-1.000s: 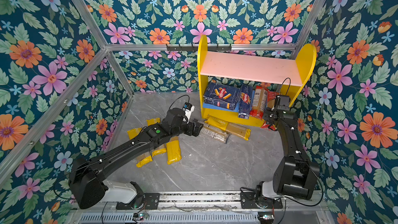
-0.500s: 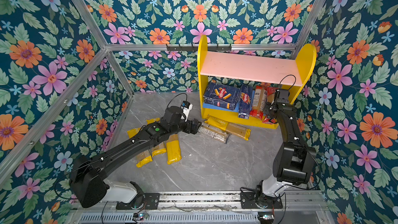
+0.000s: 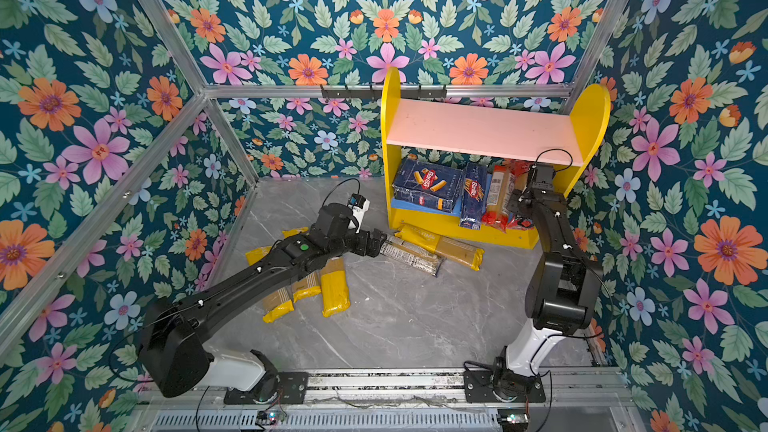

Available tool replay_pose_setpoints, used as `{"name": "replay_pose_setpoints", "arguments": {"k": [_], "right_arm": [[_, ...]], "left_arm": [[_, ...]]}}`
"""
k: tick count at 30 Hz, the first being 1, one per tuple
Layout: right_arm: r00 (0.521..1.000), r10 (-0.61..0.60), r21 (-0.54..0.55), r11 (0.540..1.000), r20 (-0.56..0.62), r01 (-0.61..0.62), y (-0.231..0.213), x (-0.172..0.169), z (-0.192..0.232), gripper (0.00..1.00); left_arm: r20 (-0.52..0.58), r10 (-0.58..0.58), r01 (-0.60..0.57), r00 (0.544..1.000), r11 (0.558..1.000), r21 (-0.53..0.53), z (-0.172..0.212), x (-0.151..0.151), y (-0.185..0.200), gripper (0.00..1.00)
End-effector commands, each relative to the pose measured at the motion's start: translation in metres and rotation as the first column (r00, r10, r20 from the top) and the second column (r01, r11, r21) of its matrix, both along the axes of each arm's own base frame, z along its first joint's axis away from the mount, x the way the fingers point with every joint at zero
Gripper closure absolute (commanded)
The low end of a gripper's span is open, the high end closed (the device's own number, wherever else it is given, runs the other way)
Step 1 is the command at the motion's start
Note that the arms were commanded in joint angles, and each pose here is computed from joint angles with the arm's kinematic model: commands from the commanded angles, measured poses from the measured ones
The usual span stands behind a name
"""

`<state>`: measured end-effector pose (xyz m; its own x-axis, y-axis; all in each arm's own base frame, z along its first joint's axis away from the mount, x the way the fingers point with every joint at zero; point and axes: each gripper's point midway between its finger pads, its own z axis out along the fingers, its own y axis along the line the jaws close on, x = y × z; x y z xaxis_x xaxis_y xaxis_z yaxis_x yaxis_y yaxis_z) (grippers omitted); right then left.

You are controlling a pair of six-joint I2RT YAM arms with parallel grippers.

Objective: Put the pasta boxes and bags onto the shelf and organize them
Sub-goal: 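Lower the red bag onto the blue shelf beside the white-labelled bag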

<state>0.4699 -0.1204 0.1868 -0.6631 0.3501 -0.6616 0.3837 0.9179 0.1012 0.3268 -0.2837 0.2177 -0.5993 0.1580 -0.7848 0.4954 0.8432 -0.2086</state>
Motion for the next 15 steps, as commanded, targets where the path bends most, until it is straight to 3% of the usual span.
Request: {"name": "replay_pose_setpoints", "arguments": {"k": [1, 7, 15], "right_arm": [[0.999, -0.011, -0.036, 0.999, 0.032, 0.012, -0.009, 0.009, 0.003, 0.85], [0.999, -0.041, -0.032, 0.999, 0.018, 0.041, -0.018, 0.004, -0.003, 0.7], [0.998, -0.029, 0.01, 1.0, 0.048, 0.028, -0.011, -0.005, 0.006, 0.22]], "left_arm": [[0.016, -0.002, 0.002, 1.0, 1.0, -0.003, 0.005, 0.002, 0.0, 0.0], [0.013, -0.002, 0.002, 1.0, 1.0, -0.008, 0.006, 0.003, -0.002, 0.0], [0.01, -0.004, 0.004, 1.0, 1.0, -0.022, 0.012, 0.001, -0.002, 0.0]]}}
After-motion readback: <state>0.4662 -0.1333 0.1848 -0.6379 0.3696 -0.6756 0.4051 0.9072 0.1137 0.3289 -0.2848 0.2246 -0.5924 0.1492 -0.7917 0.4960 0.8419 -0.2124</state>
